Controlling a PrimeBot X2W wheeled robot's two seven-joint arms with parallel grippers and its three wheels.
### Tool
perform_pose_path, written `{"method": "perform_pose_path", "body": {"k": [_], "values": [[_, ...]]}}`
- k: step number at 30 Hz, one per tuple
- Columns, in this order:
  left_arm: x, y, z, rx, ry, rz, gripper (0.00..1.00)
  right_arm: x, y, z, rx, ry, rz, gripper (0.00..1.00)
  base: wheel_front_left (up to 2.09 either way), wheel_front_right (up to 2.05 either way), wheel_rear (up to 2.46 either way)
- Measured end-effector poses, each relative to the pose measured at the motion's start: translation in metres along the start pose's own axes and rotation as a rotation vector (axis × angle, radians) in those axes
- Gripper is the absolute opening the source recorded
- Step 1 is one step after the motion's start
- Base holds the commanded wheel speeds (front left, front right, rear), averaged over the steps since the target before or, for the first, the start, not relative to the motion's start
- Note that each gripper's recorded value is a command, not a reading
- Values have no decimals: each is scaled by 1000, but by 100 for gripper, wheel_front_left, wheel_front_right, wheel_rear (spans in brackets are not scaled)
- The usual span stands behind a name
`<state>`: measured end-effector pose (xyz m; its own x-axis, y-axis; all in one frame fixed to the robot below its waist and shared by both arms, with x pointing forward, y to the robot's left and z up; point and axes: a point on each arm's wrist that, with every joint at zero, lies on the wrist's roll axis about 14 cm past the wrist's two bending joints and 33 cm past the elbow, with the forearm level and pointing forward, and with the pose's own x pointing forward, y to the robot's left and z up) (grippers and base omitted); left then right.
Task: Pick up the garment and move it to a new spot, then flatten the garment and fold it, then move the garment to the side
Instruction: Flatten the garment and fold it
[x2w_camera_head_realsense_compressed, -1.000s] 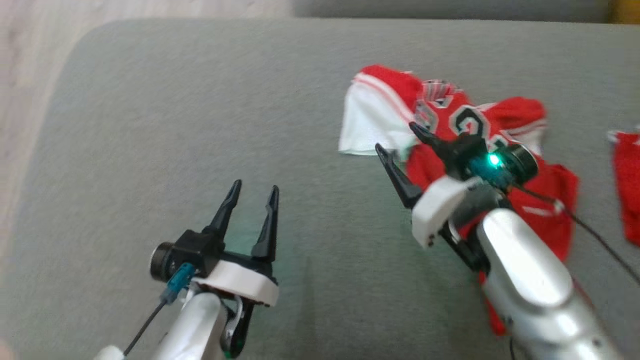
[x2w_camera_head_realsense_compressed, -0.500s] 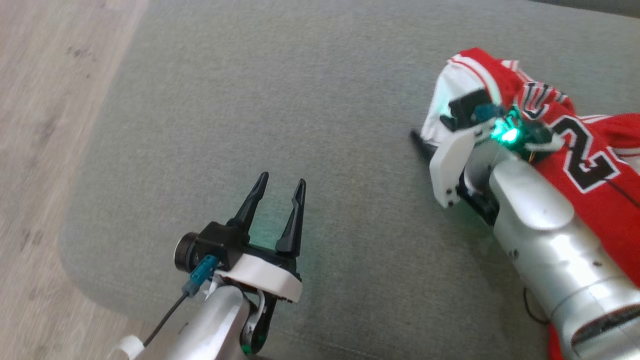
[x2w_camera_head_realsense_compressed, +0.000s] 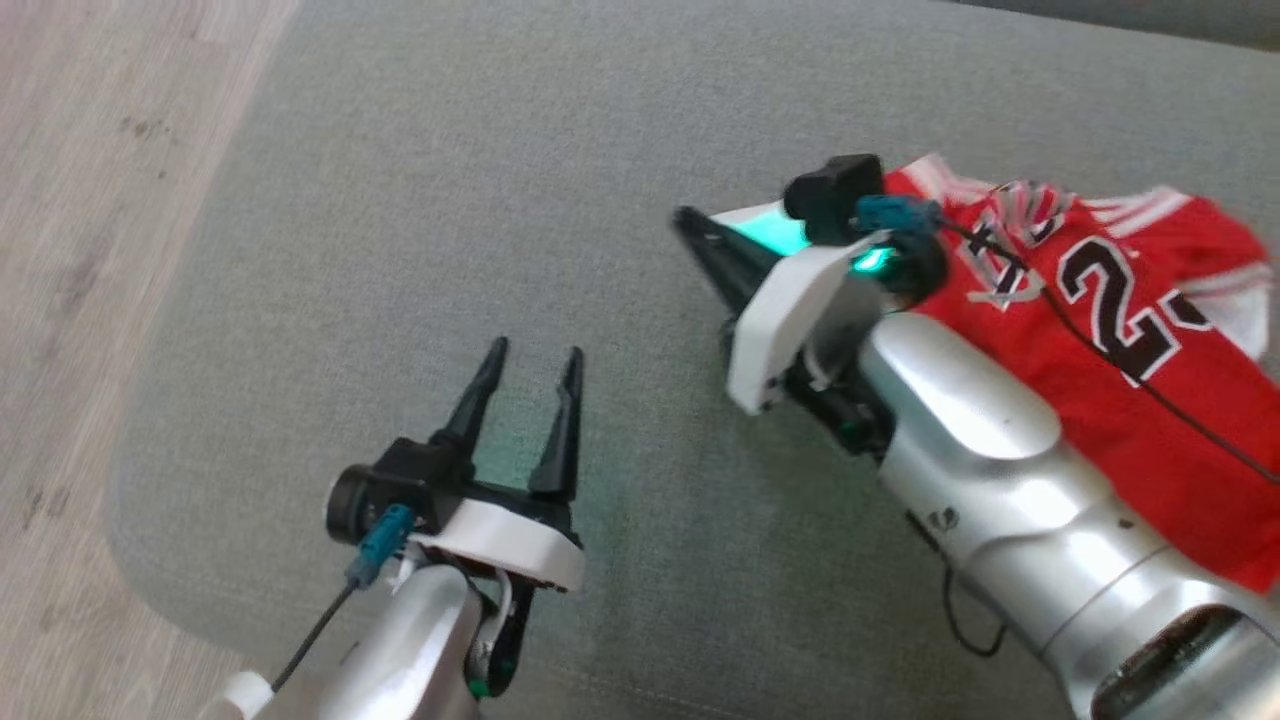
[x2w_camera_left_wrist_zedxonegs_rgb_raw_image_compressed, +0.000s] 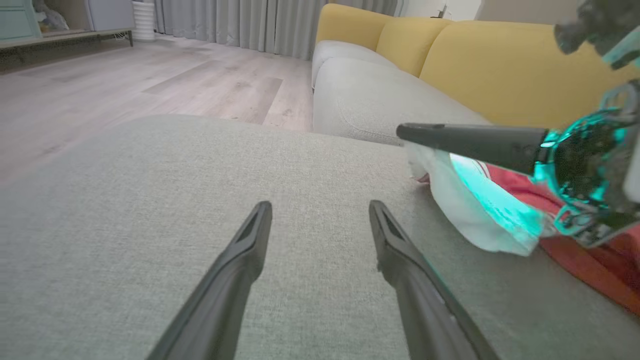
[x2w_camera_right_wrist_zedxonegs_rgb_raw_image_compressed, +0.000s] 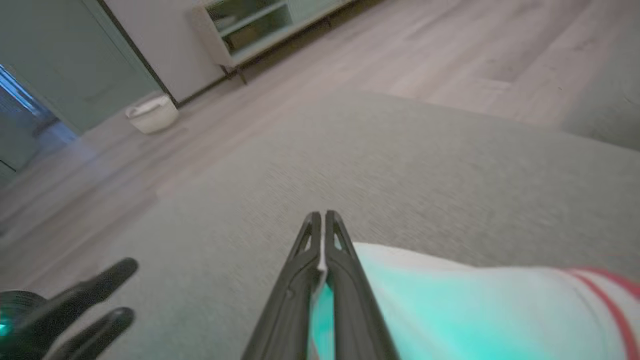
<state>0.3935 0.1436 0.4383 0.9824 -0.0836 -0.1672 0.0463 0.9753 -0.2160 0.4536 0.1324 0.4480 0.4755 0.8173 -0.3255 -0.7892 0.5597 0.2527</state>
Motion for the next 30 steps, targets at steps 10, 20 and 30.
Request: {"method": "perform_pose_path", "body": {"k": [10,20,30], "values": [[-6,3,9,15,-28,5,100,-15,94,15,-17,-62,257,0,0,0,0],[-4,-12,10,15,-38,-41,100,-36,17,62,-8,-265,9,100,0,0,0],[4,-41,17,20,-65,-123,100,-137,-121,74,-30,-400,-443,100,0,0,0]]}}
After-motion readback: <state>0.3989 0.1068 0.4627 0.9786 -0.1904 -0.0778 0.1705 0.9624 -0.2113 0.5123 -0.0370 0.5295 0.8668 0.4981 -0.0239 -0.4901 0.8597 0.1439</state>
